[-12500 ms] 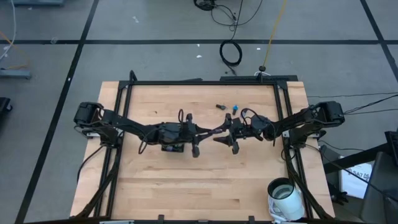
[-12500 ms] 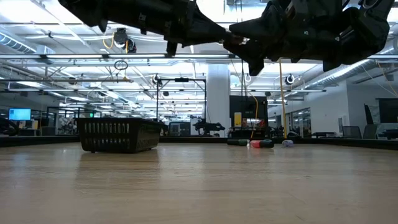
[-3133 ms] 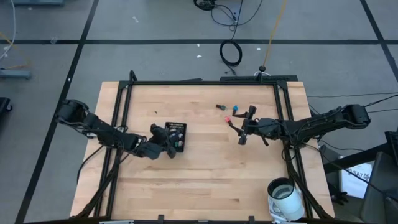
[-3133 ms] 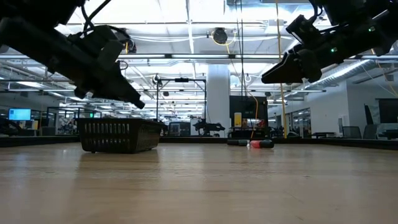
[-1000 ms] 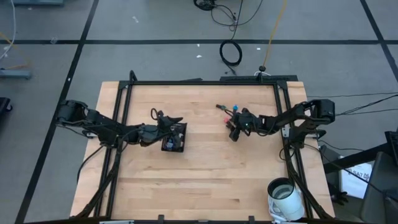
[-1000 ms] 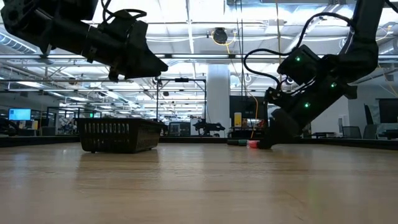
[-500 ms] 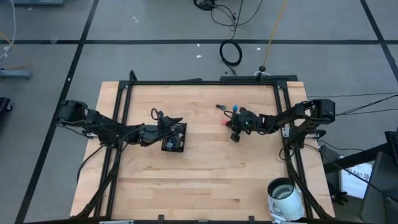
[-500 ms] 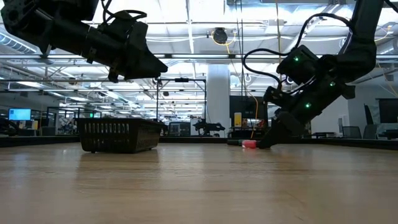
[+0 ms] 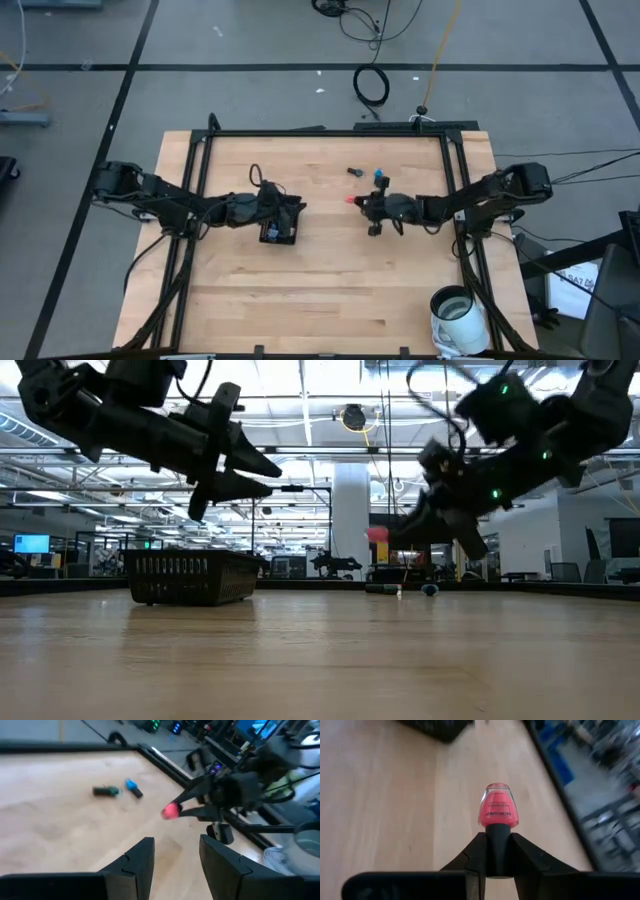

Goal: Pick & Place Nail Polish
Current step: Put the pink nail polish into the basket

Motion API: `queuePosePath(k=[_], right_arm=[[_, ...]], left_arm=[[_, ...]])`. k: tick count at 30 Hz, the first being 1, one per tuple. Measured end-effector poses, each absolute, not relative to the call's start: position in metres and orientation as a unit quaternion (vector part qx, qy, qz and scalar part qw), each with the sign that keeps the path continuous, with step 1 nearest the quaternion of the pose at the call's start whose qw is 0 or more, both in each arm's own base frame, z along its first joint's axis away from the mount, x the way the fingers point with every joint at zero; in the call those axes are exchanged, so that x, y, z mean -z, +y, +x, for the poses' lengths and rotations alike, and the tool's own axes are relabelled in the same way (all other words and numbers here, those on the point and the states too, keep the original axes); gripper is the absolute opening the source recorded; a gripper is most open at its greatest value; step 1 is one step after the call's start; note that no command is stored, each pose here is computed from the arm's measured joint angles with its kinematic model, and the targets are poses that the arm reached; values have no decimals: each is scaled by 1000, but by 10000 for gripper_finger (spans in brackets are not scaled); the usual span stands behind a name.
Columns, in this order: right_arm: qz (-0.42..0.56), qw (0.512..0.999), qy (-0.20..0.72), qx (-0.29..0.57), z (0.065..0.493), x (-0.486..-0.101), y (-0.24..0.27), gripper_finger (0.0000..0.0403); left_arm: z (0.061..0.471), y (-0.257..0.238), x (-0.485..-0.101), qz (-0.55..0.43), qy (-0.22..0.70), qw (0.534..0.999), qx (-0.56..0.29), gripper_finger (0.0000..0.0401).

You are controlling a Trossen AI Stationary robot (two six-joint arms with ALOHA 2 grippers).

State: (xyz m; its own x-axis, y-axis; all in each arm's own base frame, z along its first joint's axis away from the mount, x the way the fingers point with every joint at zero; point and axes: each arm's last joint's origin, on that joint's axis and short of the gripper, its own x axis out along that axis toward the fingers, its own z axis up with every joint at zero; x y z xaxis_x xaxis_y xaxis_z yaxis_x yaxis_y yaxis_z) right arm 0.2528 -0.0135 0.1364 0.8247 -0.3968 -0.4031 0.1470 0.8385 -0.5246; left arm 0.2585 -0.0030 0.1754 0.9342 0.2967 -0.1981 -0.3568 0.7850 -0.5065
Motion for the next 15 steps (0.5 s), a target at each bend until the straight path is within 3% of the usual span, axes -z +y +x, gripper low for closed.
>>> queuePosePath(k=[6,15], right_arm=[[-311,912,230,137,264,-153,13,51],[-312,914,224,132,268,-158,18,51]], left_arm=[[270,1,-163,-317,79,931,-163,163],[332,1,-162,-326,69,930,-153,253]])
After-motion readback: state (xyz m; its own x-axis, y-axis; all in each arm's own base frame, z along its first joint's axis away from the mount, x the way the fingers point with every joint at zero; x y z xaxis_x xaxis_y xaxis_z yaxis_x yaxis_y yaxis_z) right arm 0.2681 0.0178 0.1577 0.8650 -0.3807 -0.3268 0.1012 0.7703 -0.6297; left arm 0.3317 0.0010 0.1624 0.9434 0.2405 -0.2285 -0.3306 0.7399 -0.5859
